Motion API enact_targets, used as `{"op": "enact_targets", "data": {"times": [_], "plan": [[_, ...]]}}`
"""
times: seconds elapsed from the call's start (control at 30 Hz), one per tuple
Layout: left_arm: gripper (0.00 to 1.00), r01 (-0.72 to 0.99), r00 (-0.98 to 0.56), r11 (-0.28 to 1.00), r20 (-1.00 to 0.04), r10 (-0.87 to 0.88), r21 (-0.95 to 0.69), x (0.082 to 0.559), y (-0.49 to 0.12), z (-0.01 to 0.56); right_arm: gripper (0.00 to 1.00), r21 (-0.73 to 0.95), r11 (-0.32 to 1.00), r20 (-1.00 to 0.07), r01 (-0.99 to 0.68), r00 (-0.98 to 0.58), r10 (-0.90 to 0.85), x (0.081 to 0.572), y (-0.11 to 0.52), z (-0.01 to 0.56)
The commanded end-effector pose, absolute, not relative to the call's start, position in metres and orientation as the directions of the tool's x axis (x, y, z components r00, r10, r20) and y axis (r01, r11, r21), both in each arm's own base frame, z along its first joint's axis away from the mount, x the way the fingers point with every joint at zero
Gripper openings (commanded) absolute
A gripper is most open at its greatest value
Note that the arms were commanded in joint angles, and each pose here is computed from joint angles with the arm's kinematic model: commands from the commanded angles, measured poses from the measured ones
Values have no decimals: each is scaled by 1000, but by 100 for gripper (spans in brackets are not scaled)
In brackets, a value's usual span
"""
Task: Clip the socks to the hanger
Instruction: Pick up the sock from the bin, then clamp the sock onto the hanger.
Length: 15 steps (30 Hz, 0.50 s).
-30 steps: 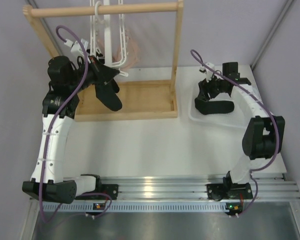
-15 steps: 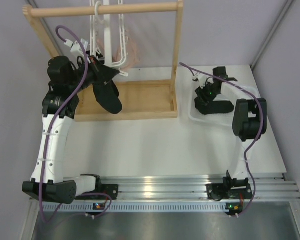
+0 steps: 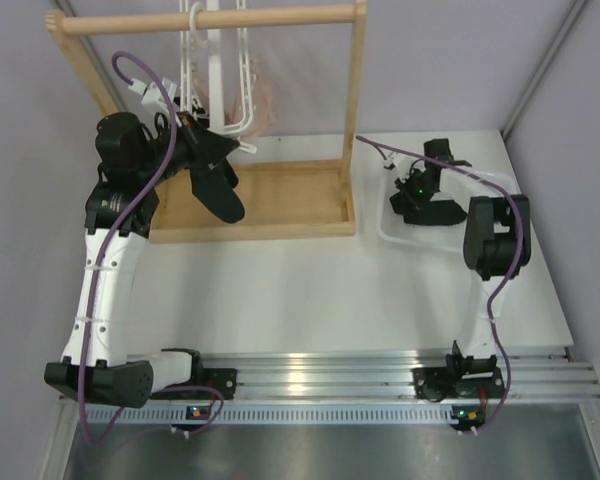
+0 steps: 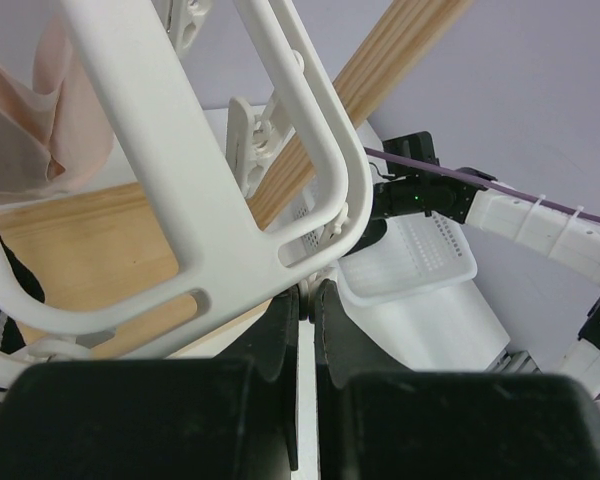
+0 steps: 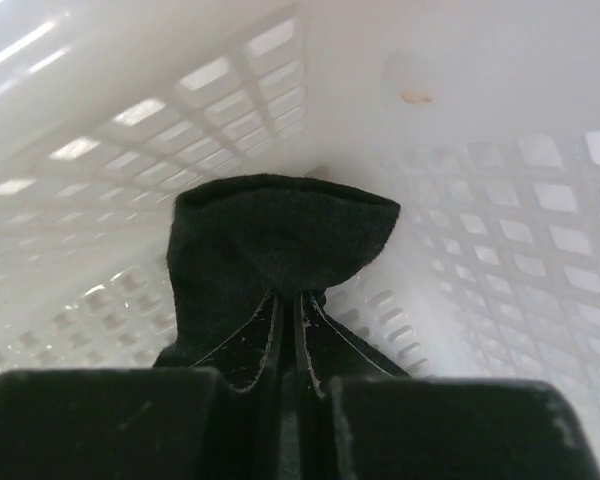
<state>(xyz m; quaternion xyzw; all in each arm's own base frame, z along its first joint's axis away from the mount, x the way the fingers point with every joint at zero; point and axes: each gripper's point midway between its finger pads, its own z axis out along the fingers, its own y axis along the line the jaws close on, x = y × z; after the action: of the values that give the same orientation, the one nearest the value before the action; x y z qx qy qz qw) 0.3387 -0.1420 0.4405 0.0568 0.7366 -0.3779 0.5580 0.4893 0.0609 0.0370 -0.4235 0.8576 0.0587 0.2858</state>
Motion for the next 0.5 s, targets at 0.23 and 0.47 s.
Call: {"op": "enact_targets", "data": {"times": [0.23, 0.47], "plan": [[0, 548, -258, 714, -900, -352, -436, 337, -137, 469, 0, -368, 535, -713, -761, -139, -687, 464, 72, 185], [0, 554, -250, 710, -901, -355, -434, 333, -137, 473, 0, -491, 429, -782, -758, 167, -600, 428, 113, 283]]}}
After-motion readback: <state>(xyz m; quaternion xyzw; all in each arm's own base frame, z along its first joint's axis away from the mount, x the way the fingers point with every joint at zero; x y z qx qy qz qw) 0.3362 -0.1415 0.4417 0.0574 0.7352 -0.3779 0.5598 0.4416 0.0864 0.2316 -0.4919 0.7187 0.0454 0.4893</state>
